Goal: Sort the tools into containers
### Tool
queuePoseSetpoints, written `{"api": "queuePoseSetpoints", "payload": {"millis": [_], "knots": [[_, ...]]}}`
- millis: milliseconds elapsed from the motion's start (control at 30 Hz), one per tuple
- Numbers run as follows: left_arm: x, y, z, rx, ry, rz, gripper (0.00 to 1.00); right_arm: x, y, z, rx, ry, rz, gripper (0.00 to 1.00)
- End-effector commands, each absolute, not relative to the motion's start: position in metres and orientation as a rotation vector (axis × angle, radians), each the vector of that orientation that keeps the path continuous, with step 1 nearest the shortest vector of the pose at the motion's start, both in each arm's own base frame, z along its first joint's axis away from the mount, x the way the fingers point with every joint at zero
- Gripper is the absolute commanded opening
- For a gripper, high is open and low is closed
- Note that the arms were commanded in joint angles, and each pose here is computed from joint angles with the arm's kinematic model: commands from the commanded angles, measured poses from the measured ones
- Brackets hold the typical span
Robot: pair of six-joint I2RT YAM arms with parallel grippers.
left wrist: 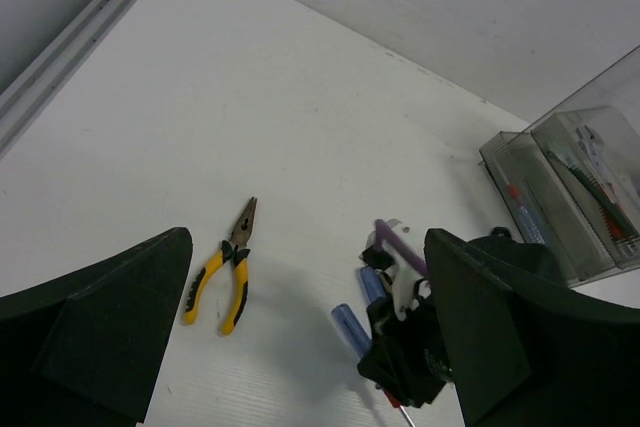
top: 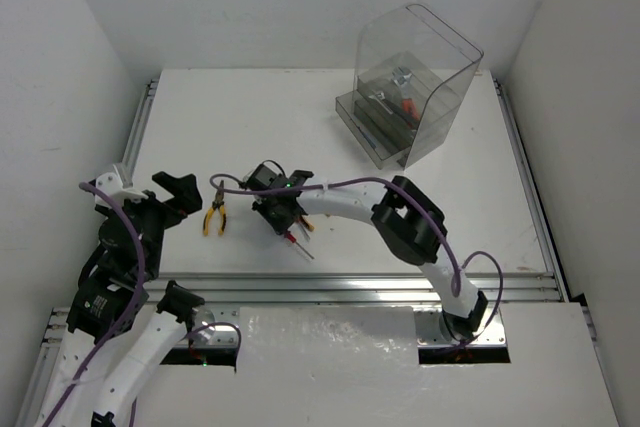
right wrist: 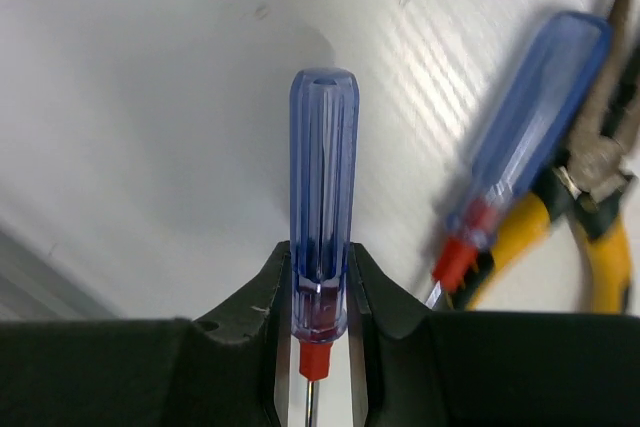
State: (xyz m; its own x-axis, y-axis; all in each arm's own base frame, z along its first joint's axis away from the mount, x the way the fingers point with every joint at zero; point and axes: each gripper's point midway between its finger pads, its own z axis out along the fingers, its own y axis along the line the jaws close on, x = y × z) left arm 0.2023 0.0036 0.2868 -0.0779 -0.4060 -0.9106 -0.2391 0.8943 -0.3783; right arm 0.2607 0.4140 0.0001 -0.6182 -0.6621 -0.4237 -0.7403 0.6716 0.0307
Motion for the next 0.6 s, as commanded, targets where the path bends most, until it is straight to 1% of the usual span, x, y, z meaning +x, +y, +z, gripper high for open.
{"api": "queuePoseSetpoints", "payload": {"millis": [0, 33, 67, 100, 167, 200, 267, 300, 333, 400, 433, 500, 533, 567], "knots": [[0.203, 0.005, 0.296, -0.504, 1.624, -0.158, 1.00, 0.281, 0.426, 0.116, -1.033, 2.266, 0.429, 0.08], [0.203, 0.005, 0.297, -0.506, 1.620, -0.161, 1.00, 0.290, 0.410, 0.141, -1.000, 2.234, 0.391, 0.08], [0.203, 0.005, 0.296, -0.505, 1.623, -0.160, 1.00, 0.299, 0.399, 0.153, -0.997, 2.211, 0.360, 0.08], [0.203, 0.005, 0.296, -0.504, 1.622, -0.162, 1.00, 0.321, 0.377, 0.162, -0.939, 2.219, 0.314, 0.08], [0.203, 0.005, 0.297, -0.503, 1.621, -0.162, 1.00, 0.345, 0.340, 0.183, -0.892, 2.201, 0.208, 0.09], [0.204, 0.004, 0.296, -0.501, 1.624, -0.163, 1.00, 0.368, 0.313, 0.189, -0.830, 2.210, 0.153, 0.09], [0.205, 0.004, 0.295, -0.500, 1.630, -0.160, 1.00, 0.393, 0.282, 0.205, -0.799, 2.193, 0.061, 0.10], [0.205, 0.003, 0.294, -0.500, 1.631, -0.159, 1.00, 0.409, 0.256, 0.208, -0.755, 2.216, 0.016, 0.10], [0.205, 0.003, 0.294, -0.499, 1.635, -0.159, 1.00, 0.422, 0.246, 0.221, -0.744, 2.190, -0.007, 0.11], [0.206, 0.003, 0.293, -0.498, 1.638, -0.157, 1.00, 0.445, 0.218, 0.223, -0.719, 2.199, -0.068, 0.13], [0.206, 0.003, 0.293, -0.498, 1.638, -0.157, 1.00, 0.456, 0.212, 0.235, -0.695, 2.177, -0.072, 0.16], [0.207, 0.003, 0.293, -0.498, 1.640, -0.156, 1.00, 0.472, 0.197, 0.229, -0.690, 2.207, -0.071, 0.24], [0.207, 0.002, 0.292, -0.497, 1.642, -0.156, 1.00, 0.481, 0.194, 0.241, -0.678, 2.180, -0.077, 0.31], [0.207, 0.002, 0.292, -0.494, 1.645, -0.156, 1.00, 0.486, 0.189, 0.239, -0.678, 2.186, -0.090, 0.40]]}}
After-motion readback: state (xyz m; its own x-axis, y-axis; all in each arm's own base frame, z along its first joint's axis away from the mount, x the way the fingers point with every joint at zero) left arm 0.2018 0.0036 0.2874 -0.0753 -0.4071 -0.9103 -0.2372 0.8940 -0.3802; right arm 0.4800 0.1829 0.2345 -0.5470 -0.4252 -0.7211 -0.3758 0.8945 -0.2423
